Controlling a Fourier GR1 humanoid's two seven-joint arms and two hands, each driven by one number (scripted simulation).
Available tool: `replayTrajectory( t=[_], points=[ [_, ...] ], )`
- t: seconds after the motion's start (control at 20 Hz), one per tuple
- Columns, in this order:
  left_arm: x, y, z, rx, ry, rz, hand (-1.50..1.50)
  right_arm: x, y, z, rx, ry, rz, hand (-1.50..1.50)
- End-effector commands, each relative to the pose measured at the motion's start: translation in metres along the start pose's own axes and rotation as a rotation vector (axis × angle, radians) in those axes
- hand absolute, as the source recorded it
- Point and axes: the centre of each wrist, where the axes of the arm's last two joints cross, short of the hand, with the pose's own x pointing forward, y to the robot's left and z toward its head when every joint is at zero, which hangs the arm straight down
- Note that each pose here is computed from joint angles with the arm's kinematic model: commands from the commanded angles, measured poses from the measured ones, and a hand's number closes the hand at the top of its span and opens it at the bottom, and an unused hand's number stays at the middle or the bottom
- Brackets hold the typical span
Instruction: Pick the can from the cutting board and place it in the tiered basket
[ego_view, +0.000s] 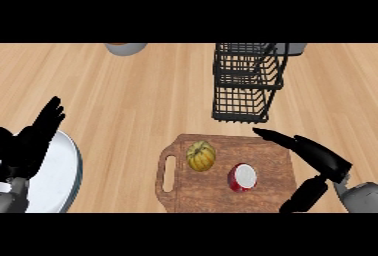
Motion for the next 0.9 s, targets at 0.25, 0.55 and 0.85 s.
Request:
replayTrajectory(
  t=[0.25, 0.55, 0.85],
  points=[
    [-0.048, -0.004, 0.020, 0.006, 0.186, -0.001, 0.00, 0.058, -0.018, -0.035, 0.150, 0.080, 0.056, -1.50],
    [-0.041, 0.008, 0.026, 0.014, 0.193, 0.002, 0.00, 0.062, -0.020, -0.036, 0.257, 0.210, 0.109, -1.50],
    [-0.067, 0.007, 0.038, 0.021, 0.199, 0.003, 0.00, 0.070, -0.021, -0.030, 0.227, 0.295, 0.167, -1.50]
  ],
)
